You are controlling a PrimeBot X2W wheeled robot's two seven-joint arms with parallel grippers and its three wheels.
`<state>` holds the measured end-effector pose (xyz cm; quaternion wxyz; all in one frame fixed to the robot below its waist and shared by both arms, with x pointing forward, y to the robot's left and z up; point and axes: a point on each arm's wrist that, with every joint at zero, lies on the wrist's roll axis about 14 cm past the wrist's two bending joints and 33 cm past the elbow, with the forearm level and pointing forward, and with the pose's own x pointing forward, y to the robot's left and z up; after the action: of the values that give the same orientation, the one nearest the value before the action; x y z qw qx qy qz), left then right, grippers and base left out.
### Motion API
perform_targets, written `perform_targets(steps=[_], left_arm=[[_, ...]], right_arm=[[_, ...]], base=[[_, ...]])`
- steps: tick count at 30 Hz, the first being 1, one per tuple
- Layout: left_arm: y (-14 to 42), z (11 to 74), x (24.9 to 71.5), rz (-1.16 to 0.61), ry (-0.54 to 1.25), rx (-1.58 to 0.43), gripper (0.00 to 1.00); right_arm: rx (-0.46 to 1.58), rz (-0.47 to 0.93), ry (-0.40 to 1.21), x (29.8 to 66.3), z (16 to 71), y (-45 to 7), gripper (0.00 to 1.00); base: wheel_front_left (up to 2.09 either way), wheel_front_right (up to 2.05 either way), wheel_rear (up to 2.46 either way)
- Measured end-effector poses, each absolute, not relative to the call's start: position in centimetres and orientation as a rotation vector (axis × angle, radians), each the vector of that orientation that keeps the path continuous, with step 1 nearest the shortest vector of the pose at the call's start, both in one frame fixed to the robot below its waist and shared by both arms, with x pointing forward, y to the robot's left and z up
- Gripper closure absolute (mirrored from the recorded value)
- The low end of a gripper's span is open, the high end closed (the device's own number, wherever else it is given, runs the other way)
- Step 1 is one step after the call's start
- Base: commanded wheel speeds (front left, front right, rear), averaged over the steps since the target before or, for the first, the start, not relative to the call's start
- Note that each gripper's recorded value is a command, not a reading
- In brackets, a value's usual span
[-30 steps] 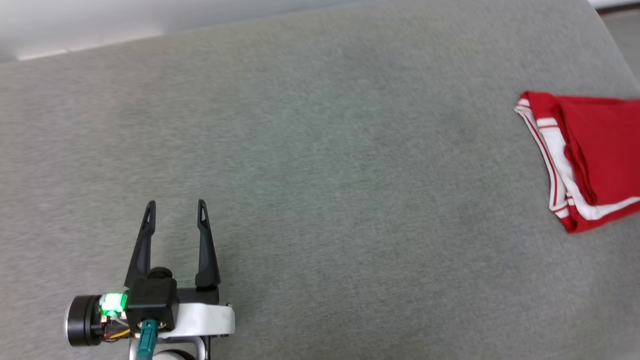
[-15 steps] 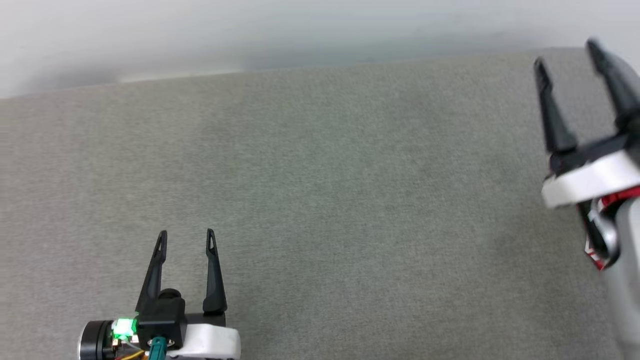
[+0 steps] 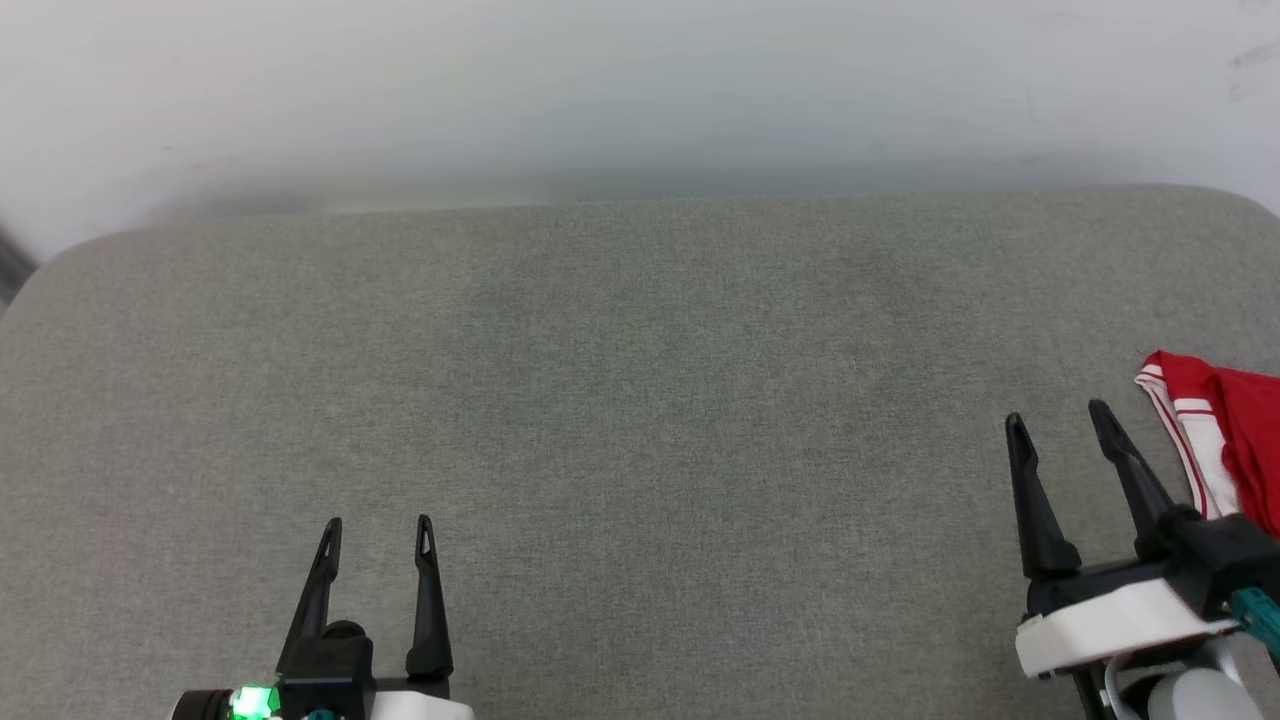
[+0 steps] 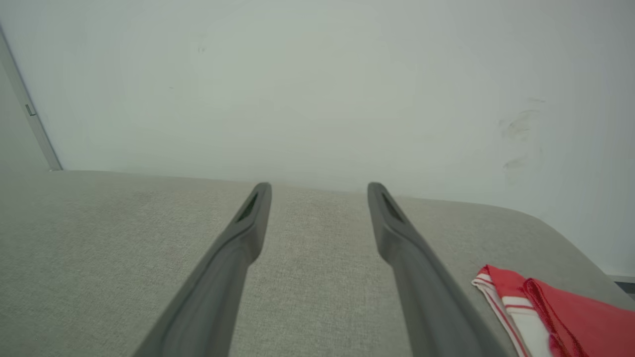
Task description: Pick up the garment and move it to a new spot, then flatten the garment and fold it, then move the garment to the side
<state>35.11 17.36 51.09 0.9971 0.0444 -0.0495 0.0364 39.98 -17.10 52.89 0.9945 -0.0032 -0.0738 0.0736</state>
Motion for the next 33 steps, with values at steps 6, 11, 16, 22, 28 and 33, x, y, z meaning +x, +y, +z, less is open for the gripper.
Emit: perform_targets(steps=[6, 11, 16, 22, 28, 33], left_arm=[[17.8, 51.0, 34.0, 0.083, -0.094, 0.072, 0.00], [17.9, 51.0, 33.1, 0.078, -0.093, 0.063, 0.00], [18.1, 51.0, 32.4, 0.075, -0.092, 0.056, 0.00], [18.5, 50.9, 31.9, 0.084, -0.091, 0.053, 0.00], [18.6, 50.2, 31.6, 0.086, -0.067, 0.051, 1.00], [18.7, 48.7, 31.4, 0.089, -0.018, 0.043, 1.00]], right_arm=[[0.041, 0.124, -0.118, 37.2, 51.7, -16.8, 0.00], [0.061, 0.129, -0.112, 35.4, 51.5, -16.2, 0.00], [0.073, 0.118, -0.104, 34.3, 51.3, -16.4, 0.00], [0.101, 0.107, -0.094, 33.6, 51.0, -16.6, 0.00], [0.111, 0.103, -0.061, 33.2, 49.9, -16.7, 1.00], [0.122, 0.097, -0.006, 32.8, 48.3, -16.7, 1.00]], base=[[0.00, 0.00, 0.00], [0.00, 0.00, 0.00], [0.00, 0.00, 0.00], [0.00, 0.00, 0.00], [0.00, 0.00, 0.00], [0.00, 0.00, 0.00]])
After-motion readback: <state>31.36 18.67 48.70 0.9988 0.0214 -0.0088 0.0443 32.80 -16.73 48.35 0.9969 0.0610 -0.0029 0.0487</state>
